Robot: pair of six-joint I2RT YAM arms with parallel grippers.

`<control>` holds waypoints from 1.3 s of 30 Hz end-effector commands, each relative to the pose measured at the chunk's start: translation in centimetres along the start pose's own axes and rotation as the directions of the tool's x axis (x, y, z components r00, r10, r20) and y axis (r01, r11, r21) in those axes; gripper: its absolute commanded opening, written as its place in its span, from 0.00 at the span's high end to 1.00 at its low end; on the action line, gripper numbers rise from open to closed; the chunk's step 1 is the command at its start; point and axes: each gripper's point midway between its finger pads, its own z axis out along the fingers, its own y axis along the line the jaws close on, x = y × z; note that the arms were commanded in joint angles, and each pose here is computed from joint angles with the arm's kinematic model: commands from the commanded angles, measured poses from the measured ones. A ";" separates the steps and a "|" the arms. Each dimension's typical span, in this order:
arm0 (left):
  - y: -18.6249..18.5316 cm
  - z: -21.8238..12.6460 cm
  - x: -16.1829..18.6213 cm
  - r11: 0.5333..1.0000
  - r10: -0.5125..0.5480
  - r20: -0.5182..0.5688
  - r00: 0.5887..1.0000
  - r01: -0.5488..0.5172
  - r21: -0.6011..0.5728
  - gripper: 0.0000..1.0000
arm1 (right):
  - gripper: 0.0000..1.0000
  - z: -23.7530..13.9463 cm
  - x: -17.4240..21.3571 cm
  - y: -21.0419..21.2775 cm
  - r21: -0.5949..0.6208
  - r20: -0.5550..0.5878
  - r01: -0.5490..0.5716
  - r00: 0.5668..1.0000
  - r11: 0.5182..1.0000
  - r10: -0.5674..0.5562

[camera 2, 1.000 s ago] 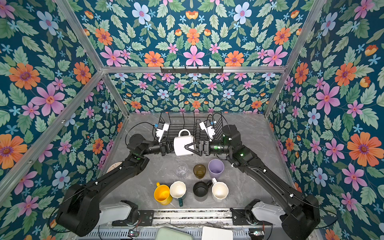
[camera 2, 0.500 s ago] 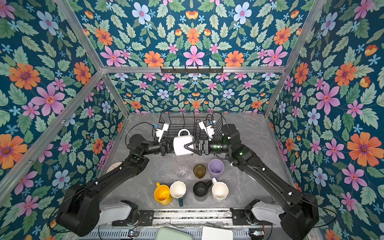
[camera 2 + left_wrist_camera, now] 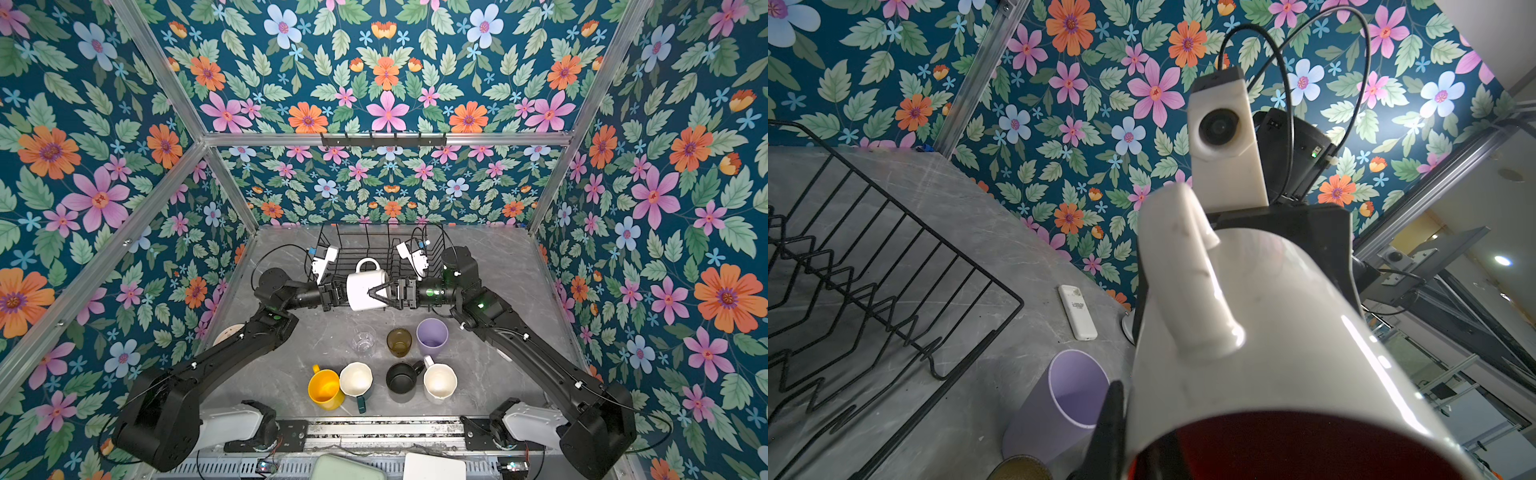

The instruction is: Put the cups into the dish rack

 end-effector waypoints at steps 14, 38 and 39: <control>-1.6 0.1 -1.5 0.998 0.057 0.043 0.997 -0.059 0.037 1.00 | 0.08 1.0 0.9 -1.1 0.036 -0.036 0.003 0.999 0.999 -0.002; -1.3 0.4 -1.3 0.998 0.037 0.020 0.999 -0.038 0.042 1.00 | 0.08 2.3 1.6 -1.3 0.030 -0.078 0.017 0.997 0.999 -0.015; -1.2 0.4 -1.2 0.999 0.034 0.020 0.999 -0.035 0.042 1.00 | 0.09 2.3 1.6 -1.3 0.029 -0.079 0.018 0.997 0.999 -0.016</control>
